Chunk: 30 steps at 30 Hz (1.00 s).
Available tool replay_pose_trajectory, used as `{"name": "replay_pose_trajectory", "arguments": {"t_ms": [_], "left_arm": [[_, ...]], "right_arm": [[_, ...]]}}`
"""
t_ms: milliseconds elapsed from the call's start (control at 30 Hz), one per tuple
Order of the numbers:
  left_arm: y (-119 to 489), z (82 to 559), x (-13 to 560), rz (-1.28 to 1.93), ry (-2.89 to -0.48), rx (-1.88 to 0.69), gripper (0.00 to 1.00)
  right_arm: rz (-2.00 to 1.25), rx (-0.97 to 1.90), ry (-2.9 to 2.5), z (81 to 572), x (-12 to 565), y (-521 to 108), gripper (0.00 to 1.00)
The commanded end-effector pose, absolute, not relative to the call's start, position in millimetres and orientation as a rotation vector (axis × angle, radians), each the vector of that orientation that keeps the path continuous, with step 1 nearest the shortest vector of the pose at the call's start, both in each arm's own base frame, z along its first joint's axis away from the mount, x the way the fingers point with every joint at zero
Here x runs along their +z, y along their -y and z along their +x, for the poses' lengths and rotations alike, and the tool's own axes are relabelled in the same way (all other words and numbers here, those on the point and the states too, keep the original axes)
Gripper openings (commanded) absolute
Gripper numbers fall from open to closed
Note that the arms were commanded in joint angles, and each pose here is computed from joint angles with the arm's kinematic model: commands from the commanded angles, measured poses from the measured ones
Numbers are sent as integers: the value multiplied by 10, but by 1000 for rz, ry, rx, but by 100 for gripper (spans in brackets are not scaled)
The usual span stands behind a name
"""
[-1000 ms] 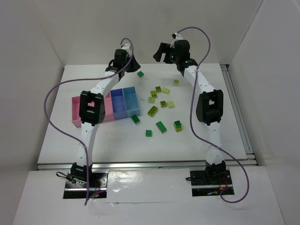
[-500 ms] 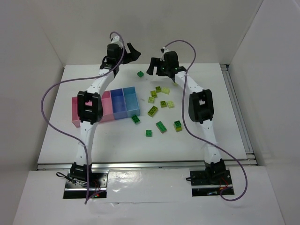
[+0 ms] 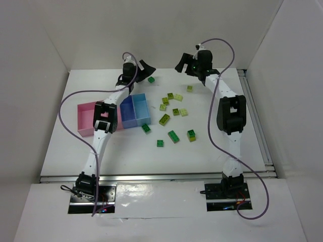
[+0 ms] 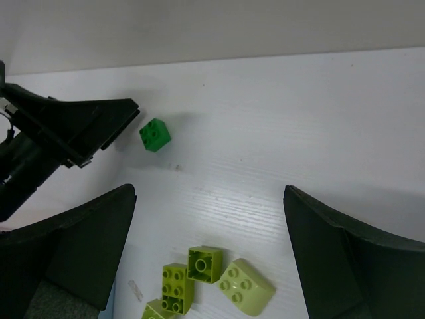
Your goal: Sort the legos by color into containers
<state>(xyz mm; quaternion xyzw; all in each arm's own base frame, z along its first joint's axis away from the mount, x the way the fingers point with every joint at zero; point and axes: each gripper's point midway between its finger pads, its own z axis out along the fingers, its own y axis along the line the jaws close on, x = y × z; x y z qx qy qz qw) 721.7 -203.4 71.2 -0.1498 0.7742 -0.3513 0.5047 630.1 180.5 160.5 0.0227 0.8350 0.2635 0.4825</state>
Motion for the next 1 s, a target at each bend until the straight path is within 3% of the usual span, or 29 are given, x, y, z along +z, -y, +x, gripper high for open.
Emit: {"name": "replay_pose_trajectory", "arguments": {"t_ms": [0,433,667,833,967], "left_arm": [[2187,7264,1154,-332,-1737,-988,100],[2431,7133,813,-326,-1804,-1088,98],[2927,6829,820,-183,-1829,-1246,96],[3219,6418,1034,-89,-1859,-1385,84],[3327,6214,1212,-51,-1872,-1401,82]], "right_arm": [[34,666,-1917,6305,2121,-1819,99],[15,698,-1953,6236,2110,-1867,99],[8,698,-1986,6189,2040,-1870,99],[5,667,-1997,6098,2137,-1761,99],[14,627,-2006,5921,2223,-1631,99]]}}
